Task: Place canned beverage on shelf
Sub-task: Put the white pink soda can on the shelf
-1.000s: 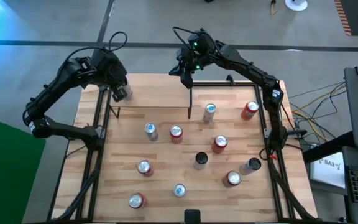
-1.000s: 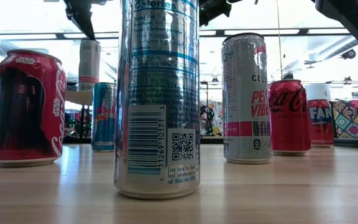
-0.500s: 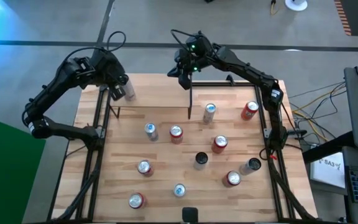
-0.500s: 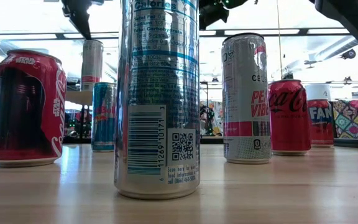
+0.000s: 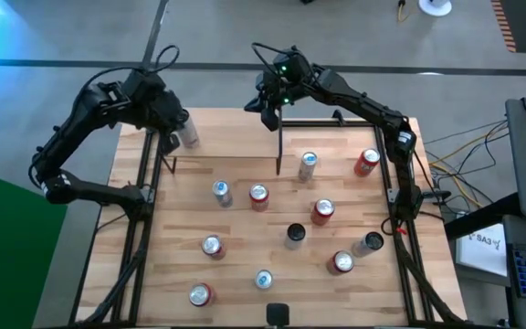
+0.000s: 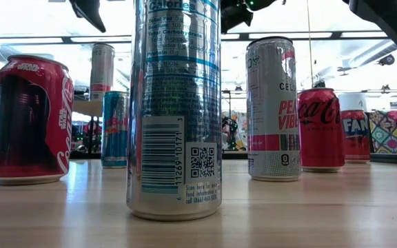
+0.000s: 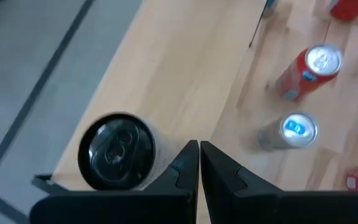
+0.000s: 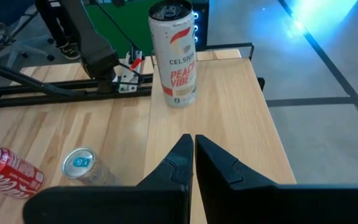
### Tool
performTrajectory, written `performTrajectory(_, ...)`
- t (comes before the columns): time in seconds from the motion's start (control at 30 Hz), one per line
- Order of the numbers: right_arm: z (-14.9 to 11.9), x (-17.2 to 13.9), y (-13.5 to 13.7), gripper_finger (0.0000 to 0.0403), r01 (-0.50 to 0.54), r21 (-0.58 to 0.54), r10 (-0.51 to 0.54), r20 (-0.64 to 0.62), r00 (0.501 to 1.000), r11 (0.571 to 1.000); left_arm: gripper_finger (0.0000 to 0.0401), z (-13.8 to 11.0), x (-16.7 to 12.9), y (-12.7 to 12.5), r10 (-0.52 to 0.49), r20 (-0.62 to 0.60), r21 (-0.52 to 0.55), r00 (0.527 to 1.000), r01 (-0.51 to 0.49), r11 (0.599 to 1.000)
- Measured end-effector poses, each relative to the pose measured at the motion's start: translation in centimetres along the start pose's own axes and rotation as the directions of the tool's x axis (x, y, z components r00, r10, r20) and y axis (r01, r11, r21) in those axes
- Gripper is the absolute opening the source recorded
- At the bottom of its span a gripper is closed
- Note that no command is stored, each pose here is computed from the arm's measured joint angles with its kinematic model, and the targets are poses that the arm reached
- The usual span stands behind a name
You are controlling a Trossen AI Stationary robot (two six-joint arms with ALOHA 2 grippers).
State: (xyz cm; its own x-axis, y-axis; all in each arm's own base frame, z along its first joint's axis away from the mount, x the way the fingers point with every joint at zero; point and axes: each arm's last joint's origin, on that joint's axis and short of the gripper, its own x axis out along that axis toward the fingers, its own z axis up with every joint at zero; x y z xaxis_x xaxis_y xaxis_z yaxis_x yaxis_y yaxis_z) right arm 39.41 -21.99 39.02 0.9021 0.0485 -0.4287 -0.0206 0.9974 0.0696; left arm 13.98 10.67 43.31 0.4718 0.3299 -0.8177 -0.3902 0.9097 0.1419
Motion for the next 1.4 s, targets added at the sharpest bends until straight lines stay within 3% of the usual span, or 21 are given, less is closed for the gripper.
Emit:
performTrajectory(0.23, -0.6, 0.5, -0.1, 0.0009, -0.003, 0.009, 0.004, -0.017, 1.0, 1.0, 0.0, -0.2, 1.7, 0.1, 0.018, -0.073, -0.01, 0.997, -0.019, 1.0)
performTrajectory(0.6, -0.9, 0.7, -0.2, 0.0009, -0.003, 0.013, 0.003, -0.017, 1.0, 1.0, 0.0, -0.6, 2.5, 0.5, 0.18, -0.156, -0.042, 0.971, -0.189, 0.981)
performTrajectory(1.0, -0.9, 0.7, -0.2, 0.0009, -0.003, 0.013, 0.003, -0.017, 1.0, 1.0, 0.0, -1.0, 2.2, 0.4, 0.185, -0.174, -0.058, 0.967, -0.197, 0.979)
performTrajectory(1.1, -1.0, 0.8, -0.2, 0.0009, -0.003, 0.015, 0.004, -0.019, 1.0, 1.0, 0.0, -1.2, 1.8, 0.3, 0.156, -0.15, -0.065, 0.976, -0.167, 0.984)
performTrajectory(1.23, -1.0, 0.8, -0.3, 0.0009, -0.003, 0.01, 0.004, -0.018, 1.0, 1.0, 0.0, -0.4, 1.3, 0.1, 0.073, -0.018, -0.054, 0.997, -0.073, 0.996)
performTrajectory(1.4, -0.9, 0.8, -0.3, 0.0009, -0.003, 0.005, 0.003, -0.014, 1.0, 1.0, 0.0, 1.3, 2.0, 0.8, 0.154, 0.087, -0.071, 0.984, -0.148, 0.986)
